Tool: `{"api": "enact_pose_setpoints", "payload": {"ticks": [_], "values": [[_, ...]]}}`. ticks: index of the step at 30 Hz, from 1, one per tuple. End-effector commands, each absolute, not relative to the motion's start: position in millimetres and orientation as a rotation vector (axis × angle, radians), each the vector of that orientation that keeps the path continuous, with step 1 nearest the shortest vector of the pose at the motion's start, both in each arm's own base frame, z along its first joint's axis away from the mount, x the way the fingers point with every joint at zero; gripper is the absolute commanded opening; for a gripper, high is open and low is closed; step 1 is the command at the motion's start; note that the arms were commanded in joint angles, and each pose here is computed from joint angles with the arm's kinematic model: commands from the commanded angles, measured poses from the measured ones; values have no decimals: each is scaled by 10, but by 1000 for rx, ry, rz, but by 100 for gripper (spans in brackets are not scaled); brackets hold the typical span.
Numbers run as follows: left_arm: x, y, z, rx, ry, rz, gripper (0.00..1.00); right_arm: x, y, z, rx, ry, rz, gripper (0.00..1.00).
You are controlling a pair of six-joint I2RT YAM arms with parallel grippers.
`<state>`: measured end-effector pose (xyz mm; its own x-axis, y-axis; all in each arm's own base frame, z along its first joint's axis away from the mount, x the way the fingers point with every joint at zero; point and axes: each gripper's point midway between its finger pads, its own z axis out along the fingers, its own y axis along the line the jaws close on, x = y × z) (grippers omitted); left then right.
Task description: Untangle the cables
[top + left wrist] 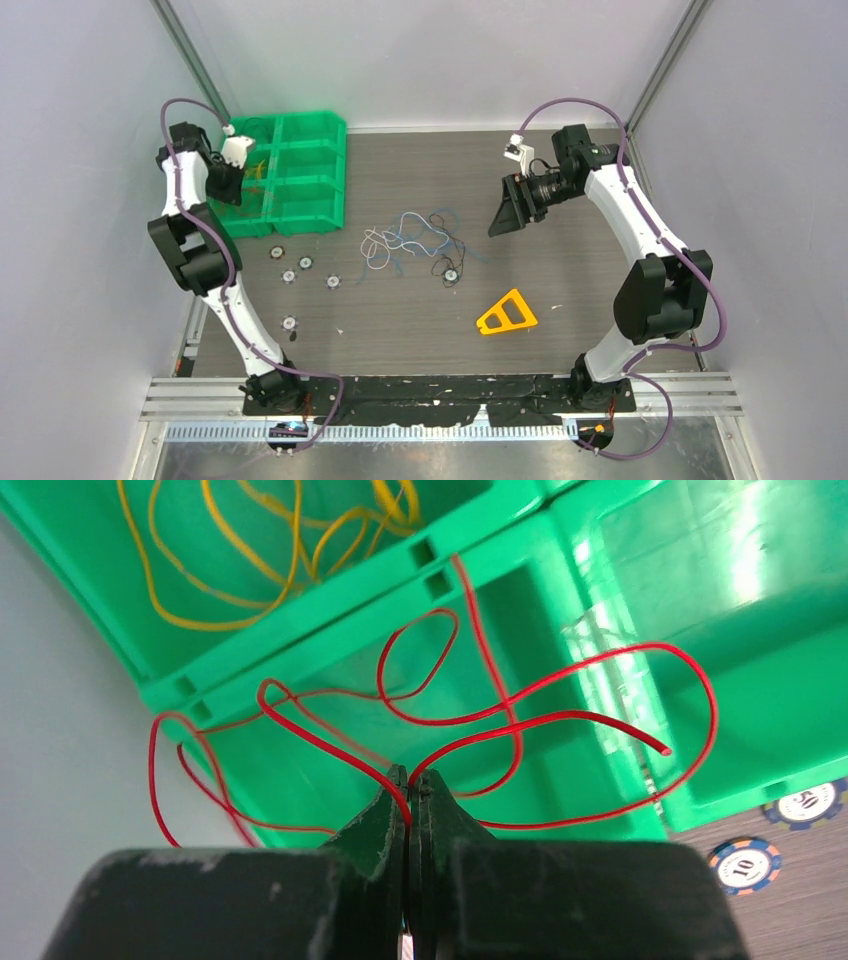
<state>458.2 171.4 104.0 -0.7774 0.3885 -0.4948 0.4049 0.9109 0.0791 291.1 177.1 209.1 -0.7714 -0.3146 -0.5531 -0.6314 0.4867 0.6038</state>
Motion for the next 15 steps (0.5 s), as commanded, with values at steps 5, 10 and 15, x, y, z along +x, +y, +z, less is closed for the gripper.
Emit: {"api": "enact_pose_setpoints", "payload": {"ticks": [5, 10, 15], "values": [[4473, 2077, 907, 595, 2632, 109, 2, 2909, 1779, 2110, -804, 2358, 1210, 76], [4469, 1908, 968, 614, 2597, 38, 26, 2948, 1785, 2100, -803, 2367, 1221, 76], [4433, 1739, 1571, 568, 2486, 26, 59, 2928, 1793, 2093, -814, 2369, 1245, 76]]}}
